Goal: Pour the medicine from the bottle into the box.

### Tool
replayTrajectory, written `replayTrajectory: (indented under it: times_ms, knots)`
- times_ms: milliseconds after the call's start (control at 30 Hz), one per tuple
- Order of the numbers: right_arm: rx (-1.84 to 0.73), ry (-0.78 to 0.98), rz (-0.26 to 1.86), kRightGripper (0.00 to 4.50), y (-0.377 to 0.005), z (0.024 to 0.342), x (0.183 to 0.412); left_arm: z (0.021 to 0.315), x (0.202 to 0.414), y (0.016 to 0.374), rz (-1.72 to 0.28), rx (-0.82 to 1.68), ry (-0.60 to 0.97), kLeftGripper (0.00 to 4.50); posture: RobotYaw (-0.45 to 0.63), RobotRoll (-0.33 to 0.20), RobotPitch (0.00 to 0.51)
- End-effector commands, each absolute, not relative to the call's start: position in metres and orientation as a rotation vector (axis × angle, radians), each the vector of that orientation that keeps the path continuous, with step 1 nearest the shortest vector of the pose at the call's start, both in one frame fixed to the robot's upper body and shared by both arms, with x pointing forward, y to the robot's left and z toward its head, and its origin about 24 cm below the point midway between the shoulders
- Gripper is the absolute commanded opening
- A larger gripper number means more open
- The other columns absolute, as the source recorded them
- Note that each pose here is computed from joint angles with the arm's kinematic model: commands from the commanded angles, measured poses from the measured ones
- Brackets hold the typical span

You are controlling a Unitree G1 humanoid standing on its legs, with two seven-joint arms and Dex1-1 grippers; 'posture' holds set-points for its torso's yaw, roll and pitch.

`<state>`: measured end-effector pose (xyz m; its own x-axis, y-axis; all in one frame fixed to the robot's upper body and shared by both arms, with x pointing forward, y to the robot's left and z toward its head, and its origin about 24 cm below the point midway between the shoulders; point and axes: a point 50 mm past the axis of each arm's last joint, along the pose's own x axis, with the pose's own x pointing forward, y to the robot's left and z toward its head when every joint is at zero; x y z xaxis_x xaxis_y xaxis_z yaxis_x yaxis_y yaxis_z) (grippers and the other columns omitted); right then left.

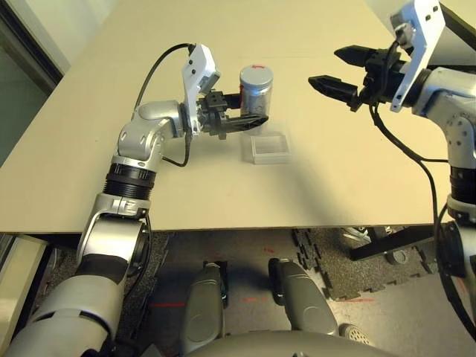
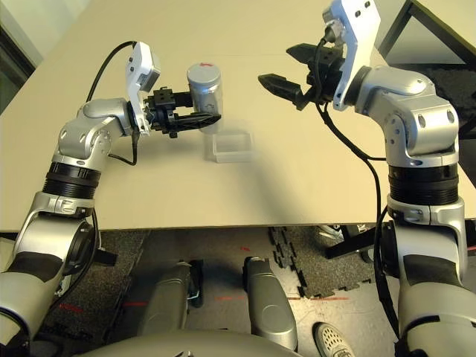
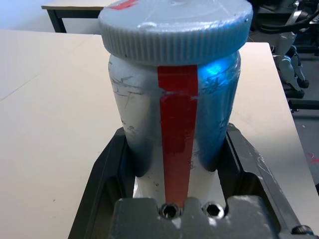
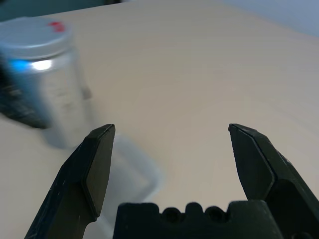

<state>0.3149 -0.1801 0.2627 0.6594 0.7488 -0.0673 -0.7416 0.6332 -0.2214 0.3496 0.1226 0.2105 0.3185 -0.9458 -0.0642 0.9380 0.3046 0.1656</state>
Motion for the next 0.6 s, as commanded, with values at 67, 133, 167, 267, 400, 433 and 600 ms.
replayTrajectory:
  times_ms: [67, 133, 167, 267, 400, 433, 600]
  knots:
    - [-0.206, -0.069, 0.971, 4.5, -0.151, 0.269, 0.304, 0.208, 0.354, 0.122, -1.252, 0.189, -0.037, 2.46, -0.18, 0.0, 0.153]
    - [-0.196, -0.08, 0.985, 4.5, -0.143, 0.271, 0.304, 0.208, 0.354, 0.121, -1.256, 0.19, -0.038, 2.46, -0.18, 0.0, 0.152]
    - [-0.189, -0.086, 0.992, 4.5, -0.139, 0.272, 0.304, 0.208, 0.355, 0.12, -1.259, 0.191, -0.039, 2.46, -0.18, 0.0, 0.153]
    - [-0.177, -0.098, 1.014, 4.5, -0.128, 0.274, 0.306, 0.207, 0.355, 0.117, -1.266, 0.194, -0.041, 2.46, -0.18, 0.0, 0.152]
    - [-0.18, -0.102, 1.021, 4.5, -0.118, 0.274, 0.31, 0.206, 0.355, 0.115, -1.272, 0.192, -0.043, 2.46, -0.19, 0.0, 0.152]
    - [-0.181, -0.102, 1.025, 4.5, -0.116, 0.274, 0.311, 0.206, 0.355, 0.114, -1.273, 0.191, -0.044, 2.46, -0.19, 0.0, 0.152]
    - [-0.18, -0.094, 1.073, 4.5, -0.107, 0.272, 0.312, 0.205, 0.354, 0.112, -1.275, 0.187, -0.048, 2.46, -0.17, 0.0, 0.153]
